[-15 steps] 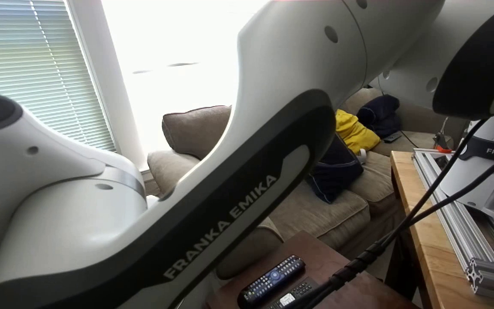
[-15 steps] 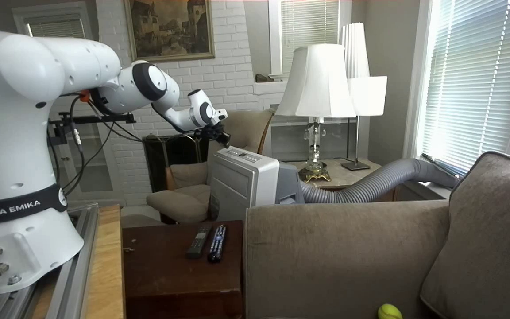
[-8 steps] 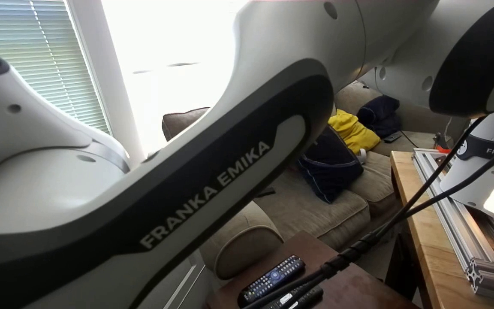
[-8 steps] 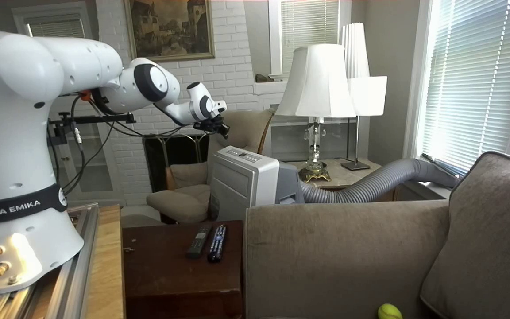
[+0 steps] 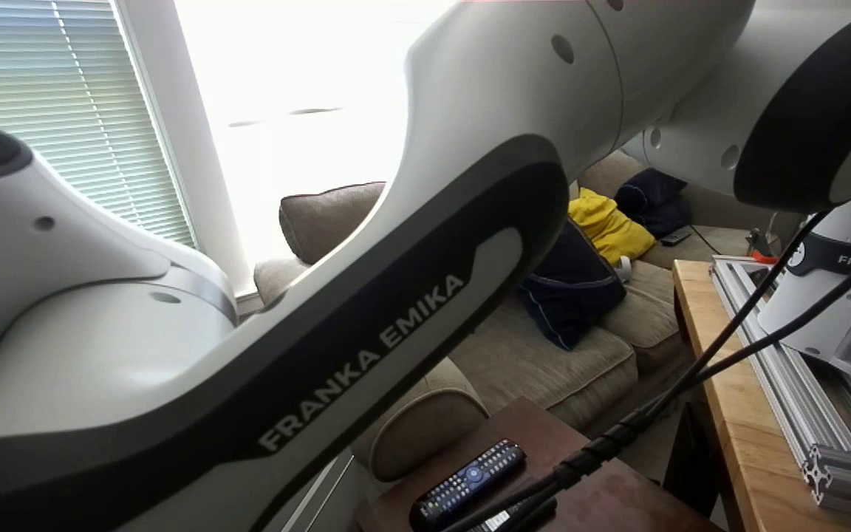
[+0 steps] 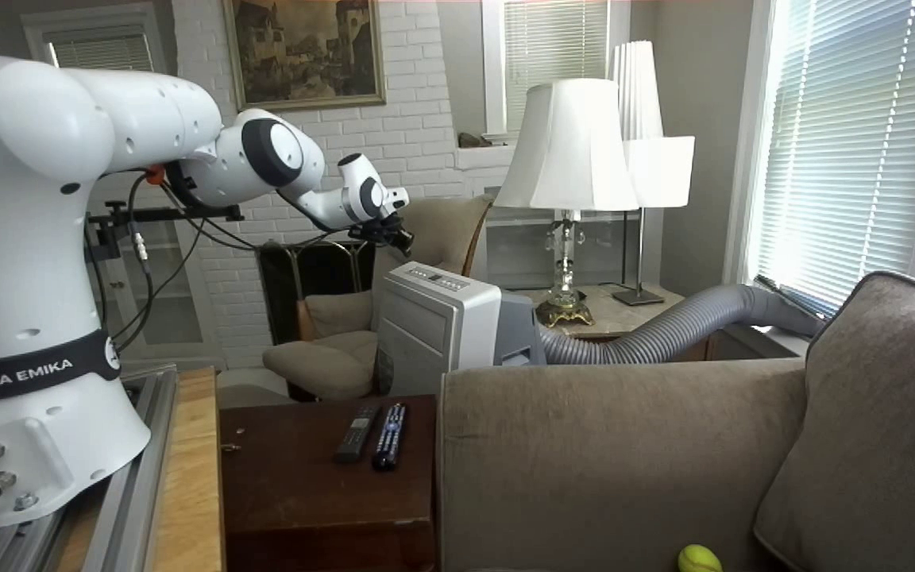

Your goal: Turn on the air conditioner

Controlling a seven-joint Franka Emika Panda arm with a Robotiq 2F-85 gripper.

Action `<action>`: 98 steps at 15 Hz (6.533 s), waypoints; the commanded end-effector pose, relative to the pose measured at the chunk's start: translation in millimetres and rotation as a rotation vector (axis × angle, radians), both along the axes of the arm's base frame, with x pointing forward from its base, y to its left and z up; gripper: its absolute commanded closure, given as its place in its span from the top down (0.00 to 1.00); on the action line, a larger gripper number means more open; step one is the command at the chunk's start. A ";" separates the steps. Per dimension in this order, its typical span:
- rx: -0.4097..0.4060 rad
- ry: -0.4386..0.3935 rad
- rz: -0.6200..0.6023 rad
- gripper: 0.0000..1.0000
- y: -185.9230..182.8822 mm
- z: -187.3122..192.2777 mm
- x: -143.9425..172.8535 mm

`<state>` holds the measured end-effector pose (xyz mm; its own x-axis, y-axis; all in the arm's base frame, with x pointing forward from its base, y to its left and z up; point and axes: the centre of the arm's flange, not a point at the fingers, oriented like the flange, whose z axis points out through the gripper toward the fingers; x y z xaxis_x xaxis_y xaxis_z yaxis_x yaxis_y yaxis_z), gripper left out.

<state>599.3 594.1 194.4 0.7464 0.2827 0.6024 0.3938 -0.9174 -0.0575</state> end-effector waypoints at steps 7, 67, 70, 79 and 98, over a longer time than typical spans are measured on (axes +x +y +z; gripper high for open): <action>-0.065 0.018 -0.019 0.00 5.8 -20.8 15.1; -0.127 -0.030 -0.034 0.00 24.1 -47.9 10.5; -0.139 -0.025 -0.037 0.00 24.7 -55.8 14.5; 0.016 -0.039 -0.057 0.00 10.1 31.3 12.3; 0.083 0.084 -0.203 0.99 -160.9 346.7 2.7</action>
<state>653.5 486.3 531.5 0.7978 0.0901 0.5961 0.2076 -0.9694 -0.1313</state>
